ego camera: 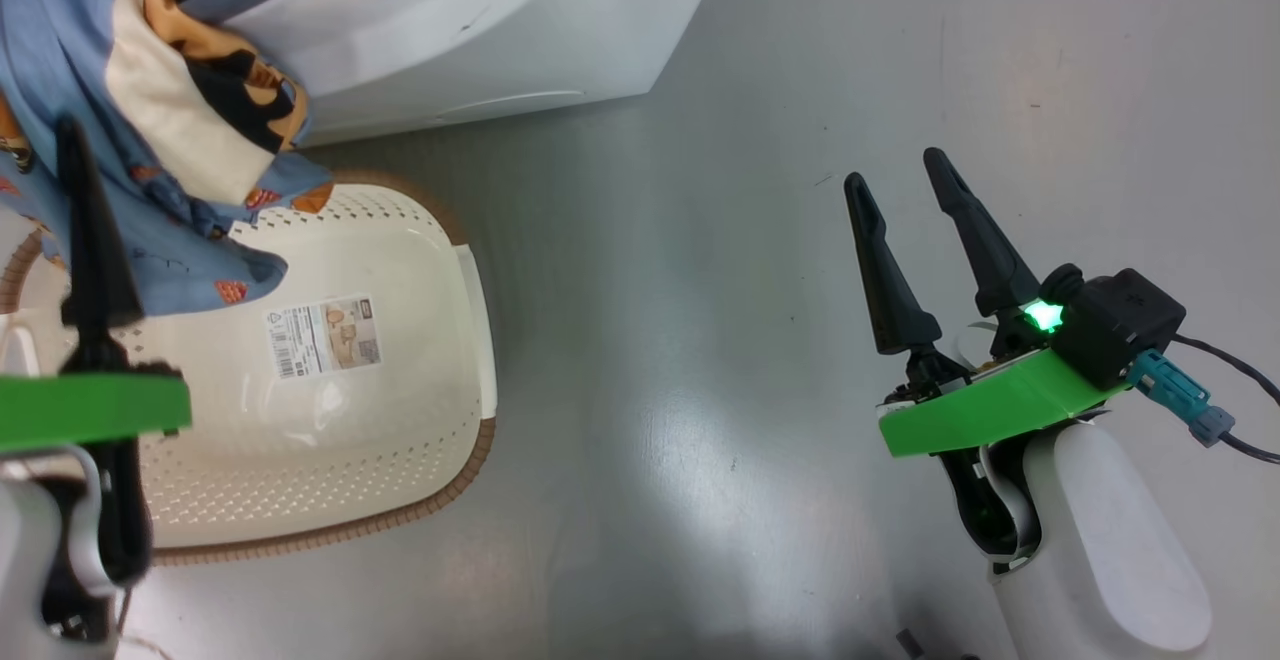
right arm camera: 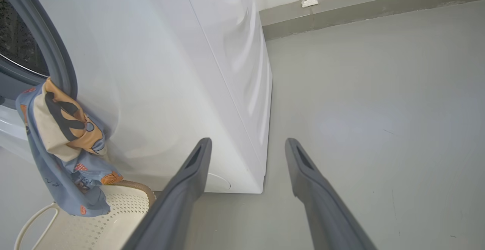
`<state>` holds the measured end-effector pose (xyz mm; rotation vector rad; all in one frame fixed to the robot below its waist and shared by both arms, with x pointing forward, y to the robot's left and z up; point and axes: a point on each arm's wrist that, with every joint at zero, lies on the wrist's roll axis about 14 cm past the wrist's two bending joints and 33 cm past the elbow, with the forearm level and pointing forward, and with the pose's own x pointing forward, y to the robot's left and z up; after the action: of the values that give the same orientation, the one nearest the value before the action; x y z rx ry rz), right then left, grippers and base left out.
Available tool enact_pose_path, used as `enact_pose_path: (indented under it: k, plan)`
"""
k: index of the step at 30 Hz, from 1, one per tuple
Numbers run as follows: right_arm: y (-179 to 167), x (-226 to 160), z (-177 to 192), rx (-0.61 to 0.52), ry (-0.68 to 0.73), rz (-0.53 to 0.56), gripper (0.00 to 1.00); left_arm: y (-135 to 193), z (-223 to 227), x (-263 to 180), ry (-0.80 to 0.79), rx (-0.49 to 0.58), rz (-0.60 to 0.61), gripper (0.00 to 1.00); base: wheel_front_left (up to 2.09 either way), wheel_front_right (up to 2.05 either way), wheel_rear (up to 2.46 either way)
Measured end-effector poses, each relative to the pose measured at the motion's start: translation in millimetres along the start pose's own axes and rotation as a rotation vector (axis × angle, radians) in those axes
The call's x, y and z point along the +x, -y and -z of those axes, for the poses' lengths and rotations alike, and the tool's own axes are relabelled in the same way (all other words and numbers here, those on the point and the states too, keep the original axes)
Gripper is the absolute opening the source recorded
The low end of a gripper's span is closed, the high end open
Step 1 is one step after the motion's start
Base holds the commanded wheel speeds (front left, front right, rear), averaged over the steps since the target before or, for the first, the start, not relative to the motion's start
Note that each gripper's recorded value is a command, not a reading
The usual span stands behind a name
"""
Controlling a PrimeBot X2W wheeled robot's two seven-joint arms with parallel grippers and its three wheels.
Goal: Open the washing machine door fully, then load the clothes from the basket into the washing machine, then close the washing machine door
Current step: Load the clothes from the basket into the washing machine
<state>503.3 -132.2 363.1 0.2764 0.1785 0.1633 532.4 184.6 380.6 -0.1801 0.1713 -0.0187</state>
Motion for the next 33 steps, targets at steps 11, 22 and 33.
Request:
enact_pose_path:
  k: [11,22,33]
  plan:
    - [-5,0,-1,-0.006,0.001,-0.013,1.0,-8,39,-37,-0.116,-0.017,-0.052,1.0,0.0,0.0,0.0]
    - [-8,0,0,-0.006,-0.005,-0.021,1.0,-13,62,-59,-0.185,-0.036,-0.086,1.0,0.0,0.0,0.0]
    - [-7,-1,-1,-0.008,-0.003,-0.02,1.0,-19,71,-71,-0.209,-0.042,-0.116,1.0,0.0,0.0,0.0]
